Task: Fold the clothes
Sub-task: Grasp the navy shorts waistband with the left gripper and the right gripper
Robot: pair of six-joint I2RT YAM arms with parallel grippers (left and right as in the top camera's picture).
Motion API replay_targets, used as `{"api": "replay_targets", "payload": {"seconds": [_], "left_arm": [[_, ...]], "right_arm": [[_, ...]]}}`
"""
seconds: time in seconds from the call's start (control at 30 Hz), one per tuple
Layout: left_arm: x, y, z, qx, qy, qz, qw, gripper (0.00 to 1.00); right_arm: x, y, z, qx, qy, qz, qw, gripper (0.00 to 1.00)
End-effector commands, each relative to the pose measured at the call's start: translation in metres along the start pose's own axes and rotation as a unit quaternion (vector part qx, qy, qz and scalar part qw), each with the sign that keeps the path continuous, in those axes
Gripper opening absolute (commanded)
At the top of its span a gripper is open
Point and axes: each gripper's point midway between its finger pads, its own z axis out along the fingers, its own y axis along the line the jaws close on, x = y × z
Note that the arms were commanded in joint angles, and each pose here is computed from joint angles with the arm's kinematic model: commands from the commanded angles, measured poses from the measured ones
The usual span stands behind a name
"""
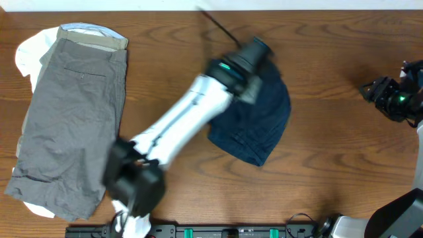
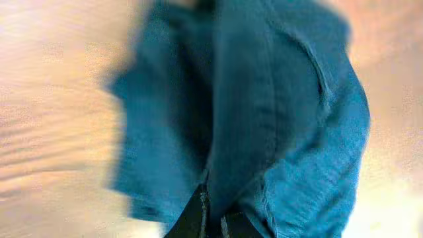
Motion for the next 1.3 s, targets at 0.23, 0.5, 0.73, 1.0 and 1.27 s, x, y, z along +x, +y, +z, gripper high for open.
{"api": "replay_targets", "payload": {"seconds": [0.23,0.5,0.73,1.0,1.27], "left_arm": [[-0.030,0.095,-0.018,-0.046,-0.037,-0.090,0.994,0.06],[-0.035,0.104,-0.018,-0.049,-0.046,-0.099,0.993,0.06],[-0.035,0.104,-0.018,-0.049,-0.047,-0.099,0.993,0.06],[-0.033,0.104,-0.018,-0.050,-0.043,-0.099,0.993,0.06],[-0.032,0.105,-0.018,-0.051,-0.041,-0.099,0.993,0.06]], "right_arm": [[0.076,0.105,0.034,-0.090,0.121,-0.087,0.985,0.60],[0.161,0.142,0.082,0.001,0.150,-0.162,0.975,0.53],[0.223,0.157,0.123,0.049,0.126,-0.225,0.965,0.47],[0.256,0.133,0.164,0.126,0.133,-0.264,0.947,0.47],[0.248,0.123,0.173,0.155,0.111,-0.267,0.945,0.53]]}}
